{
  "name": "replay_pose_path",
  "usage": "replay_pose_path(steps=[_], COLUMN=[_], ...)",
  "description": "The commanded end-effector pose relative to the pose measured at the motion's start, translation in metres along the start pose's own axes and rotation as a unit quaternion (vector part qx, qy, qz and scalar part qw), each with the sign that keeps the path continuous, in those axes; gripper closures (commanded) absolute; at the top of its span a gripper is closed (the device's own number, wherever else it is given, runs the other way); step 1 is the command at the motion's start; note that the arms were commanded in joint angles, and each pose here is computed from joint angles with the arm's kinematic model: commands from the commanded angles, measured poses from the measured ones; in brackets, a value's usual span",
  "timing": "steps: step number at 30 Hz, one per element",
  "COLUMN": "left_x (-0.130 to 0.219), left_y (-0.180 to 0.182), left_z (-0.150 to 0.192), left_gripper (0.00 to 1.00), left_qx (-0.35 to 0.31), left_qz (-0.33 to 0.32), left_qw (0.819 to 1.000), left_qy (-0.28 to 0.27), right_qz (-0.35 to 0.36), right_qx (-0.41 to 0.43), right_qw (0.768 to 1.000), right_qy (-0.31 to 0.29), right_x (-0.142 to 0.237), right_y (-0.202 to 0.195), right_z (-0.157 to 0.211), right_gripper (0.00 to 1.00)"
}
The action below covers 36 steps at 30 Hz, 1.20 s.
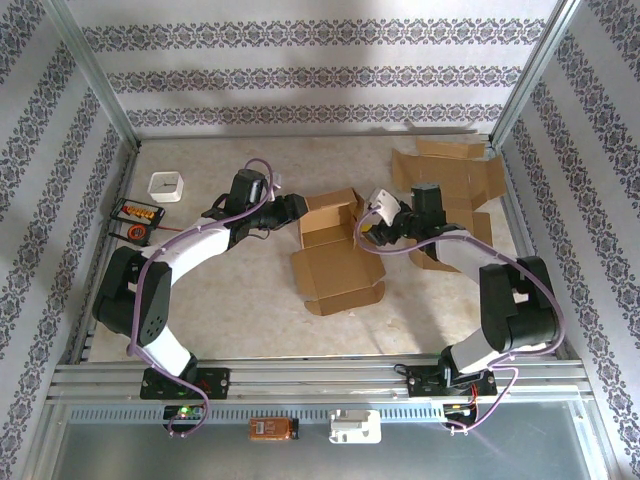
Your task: Fold the paper box
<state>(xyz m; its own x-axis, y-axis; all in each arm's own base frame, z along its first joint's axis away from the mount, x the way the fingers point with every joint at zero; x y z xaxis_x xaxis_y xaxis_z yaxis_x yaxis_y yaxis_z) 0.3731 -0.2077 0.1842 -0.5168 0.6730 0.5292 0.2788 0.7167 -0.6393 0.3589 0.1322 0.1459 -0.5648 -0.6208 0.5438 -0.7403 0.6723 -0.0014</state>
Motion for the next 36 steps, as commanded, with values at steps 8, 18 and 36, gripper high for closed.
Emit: replay_pose_path(steps=[8,18,36], left_x=[-0.003,-0.001,0.061], left_y=[-0.007,-0.009,0.003], left_z=[-0.001,-0.002,0.009], left_gripper=[0.51,0.51,0.13], left_qx=[-0.012,-0.015,-0.011], left_qz=[0.010,0.012,-0.082], left_qw=[1.000,1.000,0.992], left_qy=[0.006,0.002,-0.092], right_qz=[-0.074,-0.061,-0.001], right_qx=[0.026,0.069,-0.102], right_qw=[0.997,0.993,0.991], right_qy=[-0.003,0.078,0.086], right_x=[-0.036,-0.076,-0.080], right_y=[0.006,0.038,0.091], right_z=[-0.024,-0.028,-0.054], right_gripper=[0.38,0.44,0.77])
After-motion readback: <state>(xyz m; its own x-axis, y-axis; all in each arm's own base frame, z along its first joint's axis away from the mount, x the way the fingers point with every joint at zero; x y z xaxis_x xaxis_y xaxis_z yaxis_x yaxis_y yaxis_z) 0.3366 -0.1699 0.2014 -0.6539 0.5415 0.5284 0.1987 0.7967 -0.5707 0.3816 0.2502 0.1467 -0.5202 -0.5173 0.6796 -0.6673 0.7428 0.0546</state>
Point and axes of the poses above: each hand's point on the last joint's axis, 136 mm out from that joint toward the fingers, its own x axis back along the fingers, its own y axis along the line the jaws close on, z = x × y, the point moved 5 cm from there along x, back along the fingers, and after that the axes turned 14 degrees about -x, right-handed, at the moved point
